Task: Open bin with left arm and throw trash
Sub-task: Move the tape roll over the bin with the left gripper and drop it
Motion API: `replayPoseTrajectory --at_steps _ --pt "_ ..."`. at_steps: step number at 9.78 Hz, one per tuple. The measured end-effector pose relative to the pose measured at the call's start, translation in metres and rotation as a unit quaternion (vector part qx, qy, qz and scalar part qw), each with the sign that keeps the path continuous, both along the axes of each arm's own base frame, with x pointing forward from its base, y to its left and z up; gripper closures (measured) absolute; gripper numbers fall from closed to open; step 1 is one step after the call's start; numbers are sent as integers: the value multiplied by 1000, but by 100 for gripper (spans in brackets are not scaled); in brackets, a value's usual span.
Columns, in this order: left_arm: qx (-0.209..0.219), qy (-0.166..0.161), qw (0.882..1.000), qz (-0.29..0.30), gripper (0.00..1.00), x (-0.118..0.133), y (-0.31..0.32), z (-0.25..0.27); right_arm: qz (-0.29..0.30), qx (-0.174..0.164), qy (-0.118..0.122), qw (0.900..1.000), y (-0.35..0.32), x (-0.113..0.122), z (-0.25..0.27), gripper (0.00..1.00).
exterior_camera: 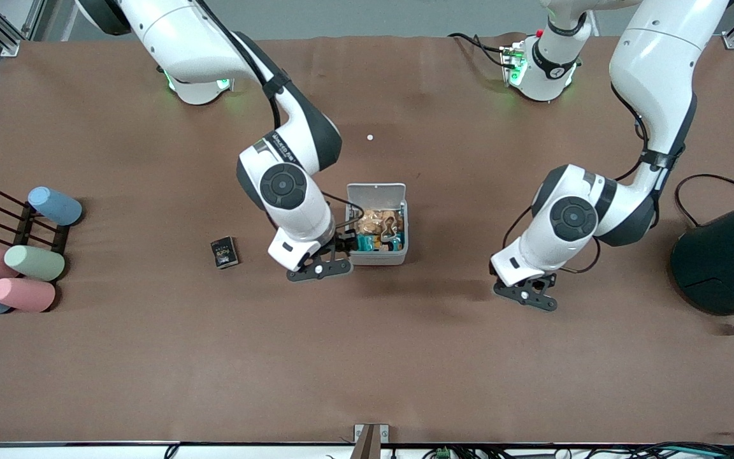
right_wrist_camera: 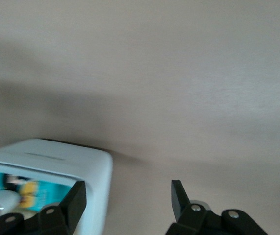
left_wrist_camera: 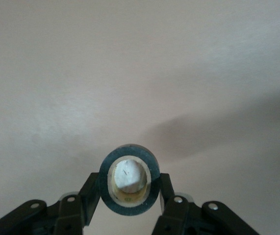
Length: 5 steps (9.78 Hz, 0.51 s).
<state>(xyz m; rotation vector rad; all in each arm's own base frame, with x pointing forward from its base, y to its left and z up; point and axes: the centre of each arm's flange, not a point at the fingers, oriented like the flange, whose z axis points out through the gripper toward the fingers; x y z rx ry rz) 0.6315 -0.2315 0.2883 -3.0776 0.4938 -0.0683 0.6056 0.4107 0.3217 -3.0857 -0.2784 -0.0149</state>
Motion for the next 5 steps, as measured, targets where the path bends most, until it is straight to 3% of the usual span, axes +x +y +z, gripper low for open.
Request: replayPoseTrajectory --at_steps 3,5 --pt "13 25 997 78 46 -43 -109 33 63 -73 -3 995 -51 16 -29 15" --pt "-5 57 990 132 47 -78 -176 59 84 -78 2 993 -84 28 -42 10"
